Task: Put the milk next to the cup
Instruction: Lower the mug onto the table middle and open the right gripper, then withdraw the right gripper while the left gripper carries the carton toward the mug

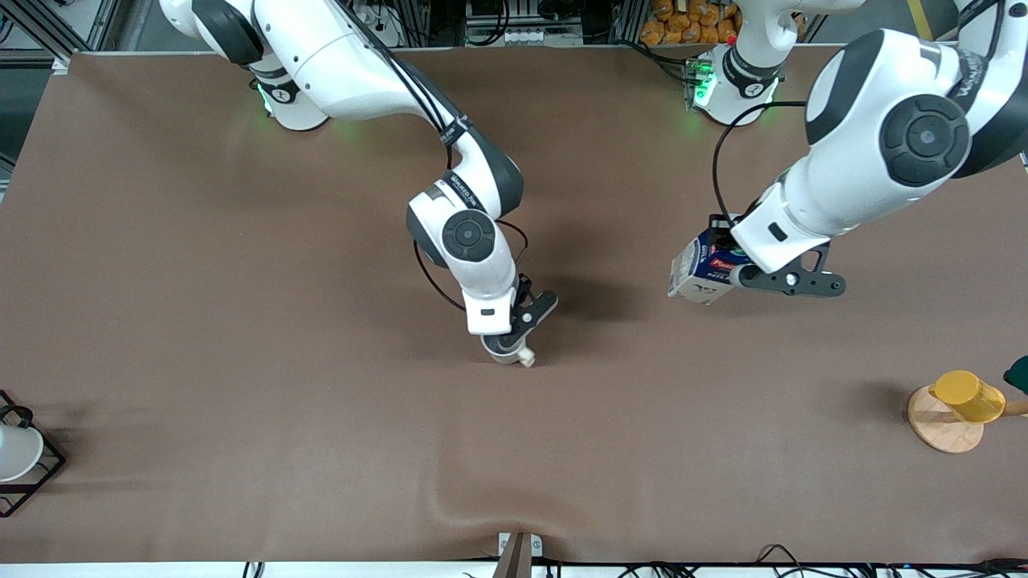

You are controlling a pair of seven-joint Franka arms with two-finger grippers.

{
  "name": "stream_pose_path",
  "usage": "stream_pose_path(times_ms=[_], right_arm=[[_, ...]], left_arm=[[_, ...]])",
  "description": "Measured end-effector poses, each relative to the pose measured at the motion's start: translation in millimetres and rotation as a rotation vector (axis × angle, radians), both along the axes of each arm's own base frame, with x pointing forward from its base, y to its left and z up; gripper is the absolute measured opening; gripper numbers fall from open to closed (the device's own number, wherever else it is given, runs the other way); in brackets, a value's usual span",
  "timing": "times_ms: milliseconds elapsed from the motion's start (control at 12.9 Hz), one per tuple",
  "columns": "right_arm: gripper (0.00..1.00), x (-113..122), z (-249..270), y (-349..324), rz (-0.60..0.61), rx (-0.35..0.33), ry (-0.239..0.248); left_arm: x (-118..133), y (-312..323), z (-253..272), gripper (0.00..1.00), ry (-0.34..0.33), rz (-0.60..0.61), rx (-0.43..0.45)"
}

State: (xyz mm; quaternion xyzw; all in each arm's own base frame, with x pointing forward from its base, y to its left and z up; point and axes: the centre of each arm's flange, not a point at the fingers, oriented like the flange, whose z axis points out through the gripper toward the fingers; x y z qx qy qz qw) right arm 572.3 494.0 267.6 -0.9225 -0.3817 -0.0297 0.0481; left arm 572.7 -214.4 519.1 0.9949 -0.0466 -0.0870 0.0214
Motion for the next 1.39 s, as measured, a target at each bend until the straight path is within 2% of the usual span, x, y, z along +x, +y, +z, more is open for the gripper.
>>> stream_pose_path(times_ms=[232,465,697,852,1006,1161,1394], right_arm=[[0.69,6,9,-2,-0.007,0.003,-0.017],[1.00,33,52,-38,-0.066,-0.013,-0.013],[1.00,76,128,-138,-0.201,-0.004,-0.024],[1.00,87,167,-222,-0.300,-0.002,-0.022],[1.00,75,193,-291,-0.380,-0.006,-0.007],[1.00,52,216,-351,-0.456,-0.006,-0.002],[1.00,16,252,-436,-0.558,-0.050,0.014]], left_arm=[[-3,-9,0,0.40,0.000,0.002,0.003],[-3,-10,3,0.40,0.003,0.009,-0.019],[-6,-22,12,0.40,0.008,0.007,-0.076],[-13,-43,15,0.40,0.009,0.005,-0.079],[-23,-72,6,0.40,0.023,0.016,-0.068],[-34,-115,-16,0.40,0.037,0.038,-0.056],[-53,-186,-62,0.40,0.012,0.036,0.003]])
